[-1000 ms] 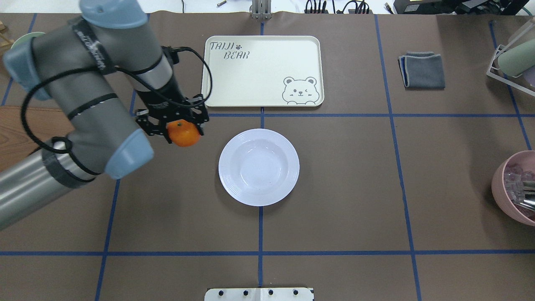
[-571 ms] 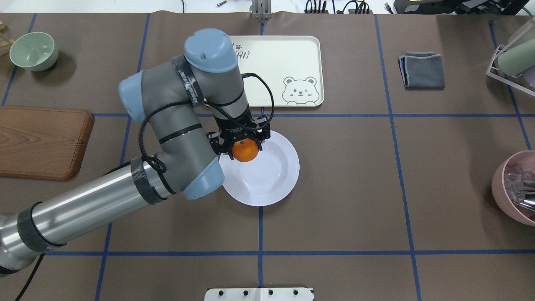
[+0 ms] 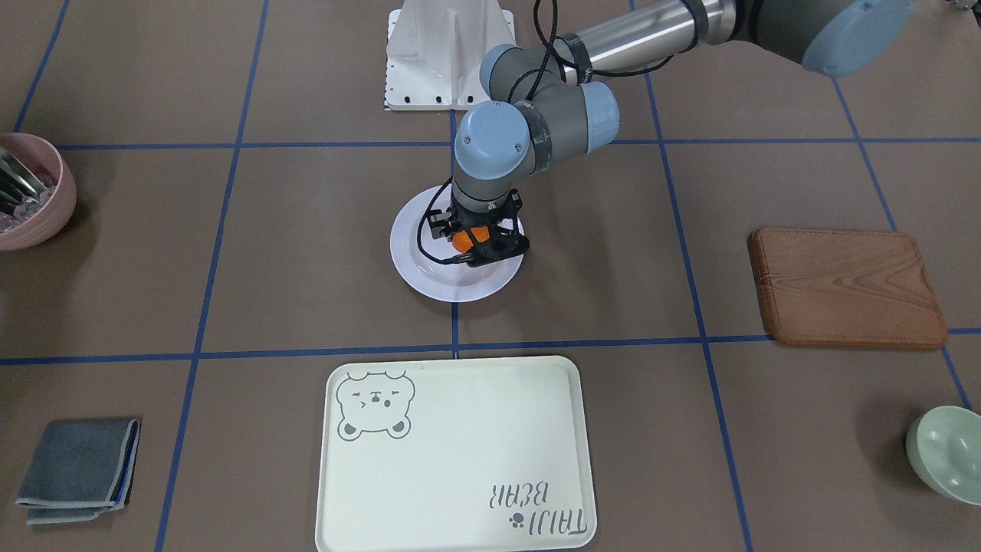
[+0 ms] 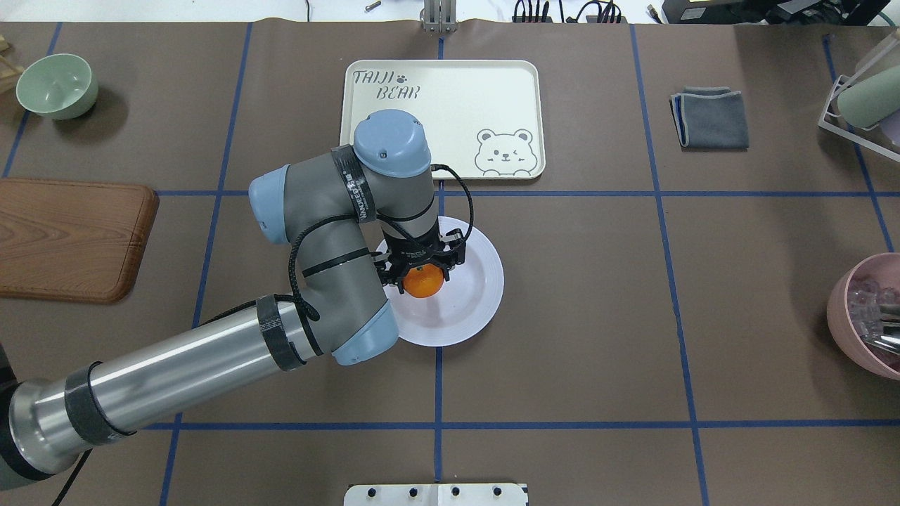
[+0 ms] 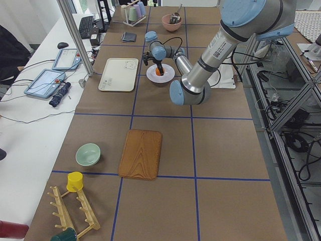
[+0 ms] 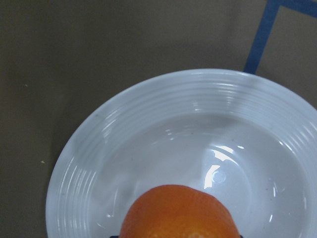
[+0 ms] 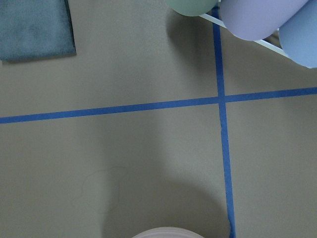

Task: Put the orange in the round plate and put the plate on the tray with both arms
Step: 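Carry the orange with the left gripper over the white plate and lower, then open the left gripper and lift away while the right arm reaches toward the plate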

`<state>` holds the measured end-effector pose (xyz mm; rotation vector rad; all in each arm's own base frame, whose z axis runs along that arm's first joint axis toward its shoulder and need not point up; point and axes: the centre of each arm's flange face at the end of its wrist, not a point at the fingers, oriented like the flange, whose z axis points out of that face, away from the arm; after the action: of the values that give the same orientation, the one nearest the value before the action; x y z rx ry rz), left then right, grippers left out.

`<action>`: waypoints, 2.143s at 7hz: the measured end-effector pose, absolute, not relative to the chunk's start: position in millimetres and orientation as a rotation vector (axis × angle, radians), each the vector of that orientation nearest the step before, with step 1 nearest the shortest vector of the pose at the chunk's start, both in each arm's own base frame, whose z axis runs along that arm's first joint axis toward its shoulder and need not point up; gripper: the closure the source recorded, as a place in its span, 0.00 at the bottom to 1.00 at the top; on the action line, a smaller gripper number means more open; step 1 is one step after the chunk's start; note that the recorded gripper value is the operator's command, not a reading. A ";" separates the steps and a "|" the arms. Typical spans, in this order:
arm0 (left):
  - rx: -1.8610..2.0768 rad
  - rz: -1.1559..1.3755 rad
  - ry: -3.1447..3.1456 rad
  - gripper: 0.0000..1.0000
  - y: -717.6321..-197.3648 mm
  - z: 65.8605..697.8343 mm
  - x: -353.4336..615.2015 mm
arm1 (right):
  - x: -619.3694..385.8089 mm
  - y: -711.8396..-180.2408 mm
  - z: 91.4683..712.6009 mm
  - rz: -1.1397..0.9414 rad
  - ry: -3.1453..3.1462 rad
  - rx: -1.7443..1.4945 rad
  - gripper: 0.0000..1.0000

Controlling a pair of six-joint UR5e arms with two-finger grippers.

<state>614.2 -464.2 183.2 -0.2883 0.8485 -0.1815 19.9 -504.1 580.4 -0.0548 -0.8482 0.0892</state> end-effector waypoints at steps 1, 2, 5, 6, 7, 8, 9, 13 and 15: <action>-0.287 -0.177 0.851 1.00 -462.4 184.0 617.5 | 20.0 -504.2 581.2 0.090 -0.847 -0.056 0.00; -0.287 -0.175 0.852 1.00 -461.9 184.7 619.2 | 20.0 -504.2 581.6 0.090 -0.847 -0.057 0.00; -0.283 -0.169 0.858 0.82 -463.8 189.3 623.5 | 19.9 -505.8 581.0 0.090 -0.846 -0.055 0.00; -0.280 -0.166 0.866 0.02 -465.5 192.9 626.4 | 19.9 -506.6 580.2 0.089 -0.846 -0.053 0.00; -0.274 -0.164 0.874 0.01 -466.5 194.7 627.7 | 19.9 -507.1 579.0 0.088 -0.846 -0.051 0.00; -0.255 -0.161 0.891 0.01 -467.1 191.6 626.1 | 19.4 -508.9 574.6 0.084 -0.849 -0.044 0.00; -0.226 -0.162 0.916 0.01 -469.4 182.5 618.9 | 17.7 -514.5 564.5 0.076 -0.861 -0.030 0.00; -0.082 -0.110 0.925 0.01 -524.5 212.8 474.8 | -111.9 -543.7 431.8 0.062 -0.980 -0.047 0.00; 0.049 -0.055 0.875 0.01 -564.4 277.7 361.6 | -246.2 -529.0 355.4 0.113 -1.063 -0.016 0.00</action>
<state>361.6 -564.4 277.7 0.0491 0.8746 -0.0548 -246.2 -529.0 355.4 -0.0159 -1.0625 0.1130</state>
